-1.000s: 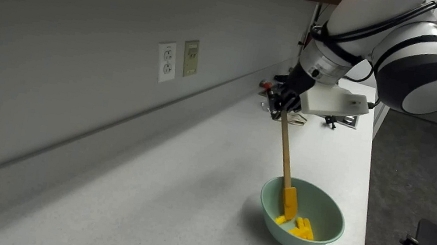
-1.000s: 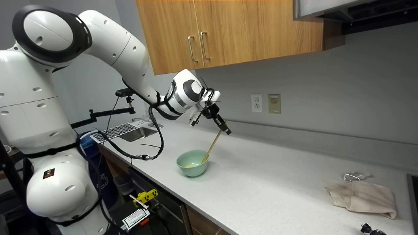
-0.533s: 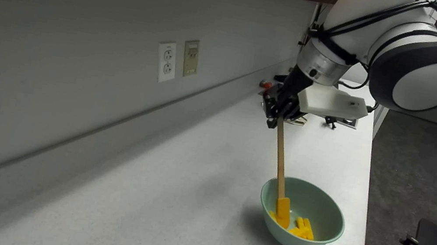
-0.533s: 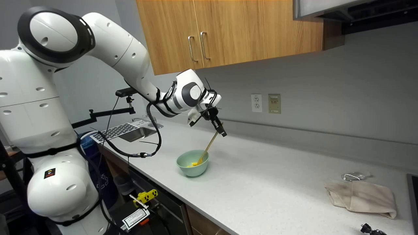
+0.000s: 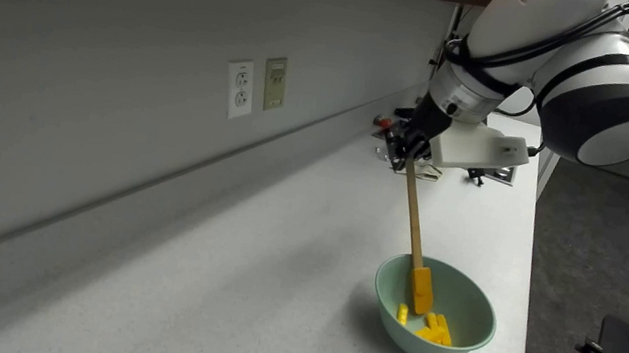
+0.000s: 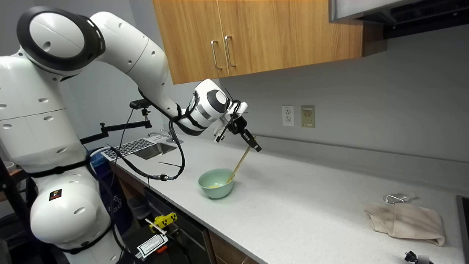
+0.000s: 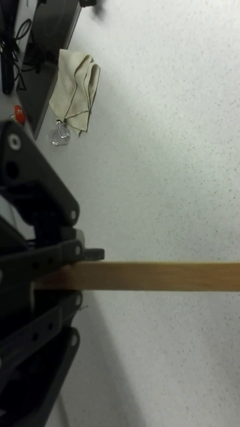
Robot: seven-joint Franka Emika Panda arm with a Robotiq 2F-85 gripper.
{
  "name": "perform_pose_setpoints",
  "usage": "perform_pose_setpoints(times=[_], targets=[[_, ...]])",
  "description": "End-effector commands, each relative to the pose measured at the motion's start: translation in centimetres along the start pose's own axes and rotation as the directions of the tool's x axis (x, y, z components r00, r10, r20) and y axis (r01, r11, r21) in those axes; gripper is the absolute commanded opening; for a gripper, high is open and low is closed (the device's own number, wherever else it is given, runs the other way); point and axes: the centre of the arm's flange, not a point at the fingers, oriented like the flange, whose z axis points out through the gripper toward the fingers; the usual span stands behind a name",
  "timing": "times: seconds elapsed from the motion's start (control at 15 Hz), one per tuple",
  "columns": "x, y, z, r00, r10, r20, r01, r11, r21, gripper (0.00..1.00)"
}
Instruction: Stir the bowl
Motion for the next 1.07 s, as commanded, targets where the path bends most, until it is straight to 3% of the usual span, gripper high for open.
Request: perform_pose_setpoints(times=[0.0,0.27,0.4,0.67,0.87,1.0], targets=[[0.5,-0.4,-0.1,0.999,0.015,0.031,-0.016,1.0,0.025,0.02],[0.8,-0.5,0.5,0.986,0.07,0.152,-0.086,0.991,0.103,0.02],[0.8,-0.5,1.2,0.982,0.087,0.169,-0.105,0.989,0.1,0.02],[1.0,0.1,1.4,0.999,0.04,0.025,-0.041,0.999,0.023,0.02],[2.1,1.1,1.1,0.996,-0.001,-0.093,-0.001,1.0,-0.027,0.02],[2.8,1.8,1.0,0.993,-0.012,-0.114,0.008,1.0,-0.028,0.02]])
